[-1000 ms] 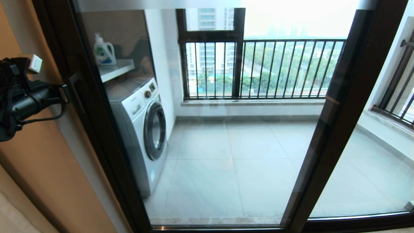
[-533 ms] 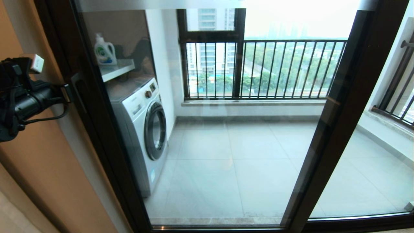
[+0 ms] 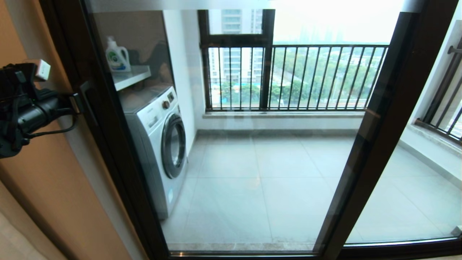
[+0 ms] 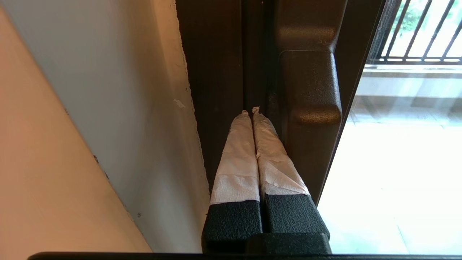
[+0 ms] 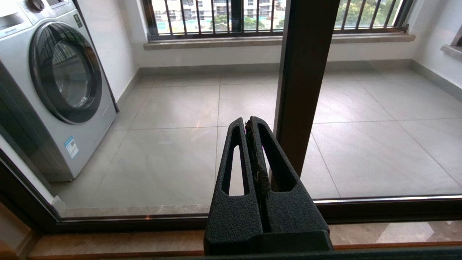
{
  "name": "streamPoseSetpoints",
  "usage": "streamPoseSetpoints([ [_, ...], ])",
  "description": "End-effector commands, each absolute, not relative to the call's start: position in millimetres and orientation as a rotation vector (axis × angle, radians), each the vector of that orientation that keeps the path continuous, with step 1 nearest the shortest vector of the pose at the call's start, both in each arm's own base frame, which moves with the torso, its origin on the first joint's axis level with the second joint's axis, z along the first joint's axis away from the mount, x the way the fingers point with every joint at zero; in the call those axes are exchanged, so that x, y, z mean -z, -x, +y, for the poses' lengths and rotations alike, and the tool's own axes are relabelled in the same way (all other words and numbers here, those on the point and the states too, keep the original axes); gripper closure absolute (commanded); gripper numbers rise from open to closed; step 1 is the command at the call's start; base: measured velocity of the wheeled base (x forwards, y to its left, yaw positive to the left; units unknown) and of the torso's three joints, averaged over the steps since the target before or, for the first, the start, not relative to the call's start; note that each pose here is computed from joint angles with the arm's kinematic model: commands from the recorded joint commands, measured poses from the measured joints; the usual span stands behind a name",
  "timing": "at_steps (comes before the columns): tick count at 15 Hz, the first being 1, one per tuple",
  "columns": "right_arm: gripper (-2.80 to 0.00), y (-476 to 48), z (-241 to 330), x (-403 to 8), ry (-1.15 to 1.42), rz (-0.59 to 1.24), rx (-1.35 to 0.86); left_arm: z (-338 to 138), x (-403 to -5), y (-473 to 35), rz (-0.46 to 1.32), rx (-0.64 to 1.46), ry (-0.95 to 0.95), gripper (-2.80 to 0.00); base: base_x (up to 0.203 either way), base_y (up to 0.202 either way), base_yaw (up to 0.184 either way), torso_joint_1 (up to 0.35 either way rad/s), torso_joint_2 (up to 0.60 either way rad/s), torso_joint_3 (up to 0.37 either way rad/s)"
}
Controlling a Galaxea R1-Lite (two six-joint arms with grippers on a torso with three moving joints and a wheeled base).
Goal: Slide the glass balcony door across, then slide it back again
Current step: Open the slid door
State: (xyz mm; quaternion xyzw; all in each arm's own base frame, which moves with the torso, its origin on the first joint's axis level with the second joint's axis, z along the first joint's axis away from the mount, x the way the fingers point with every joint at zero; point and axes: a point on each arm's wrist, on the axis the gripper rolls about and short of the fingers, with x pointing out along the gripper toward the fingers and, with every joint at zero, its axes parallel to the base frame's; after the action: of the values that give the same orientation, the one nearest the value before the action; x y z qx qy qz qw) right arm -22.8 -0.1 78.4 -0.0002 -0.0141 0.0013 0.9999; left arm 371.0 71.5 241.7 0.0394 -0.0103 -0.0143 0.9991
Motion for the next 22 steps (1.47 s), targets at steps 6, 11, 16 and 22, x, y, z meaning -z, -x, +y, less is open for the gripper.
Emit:
streamPoseSetpoints([
  [6, 0.0, 22, 0, -76, 0.0, -0.021, -0.003, 57, -245, -369, -0.032, 0.055, -0.08, 0.0, 0.0, 0.0, 0.0, 0.0, 0.0, 0.0],
  [11, 0.0, 22, 0, -76, 0.001, -0.021, -0.003, 48, -245, -370, -0.032, 0.057, -0.079, 0.0, 0.0, 0.0, 0.0, 0.0, 0.0, 0.0],
  [16, 0.0, 22, 0, -76, 0.001, -0.021, -0.003, 42, -248, -369, -0.04, 0.067, -0.079, 0.0, 0.0, 0.0, 0.0, 0.0, 0.0, 0.0],
  [22, 0.0, 22, 0, -76, 0.0, -0.021, -0.003, 14, -251, -368, -0.045, 0.103, -0.079, 0.0, 0.0, 0.0, 0.0, 0.0, 0.0, 0.0],
])
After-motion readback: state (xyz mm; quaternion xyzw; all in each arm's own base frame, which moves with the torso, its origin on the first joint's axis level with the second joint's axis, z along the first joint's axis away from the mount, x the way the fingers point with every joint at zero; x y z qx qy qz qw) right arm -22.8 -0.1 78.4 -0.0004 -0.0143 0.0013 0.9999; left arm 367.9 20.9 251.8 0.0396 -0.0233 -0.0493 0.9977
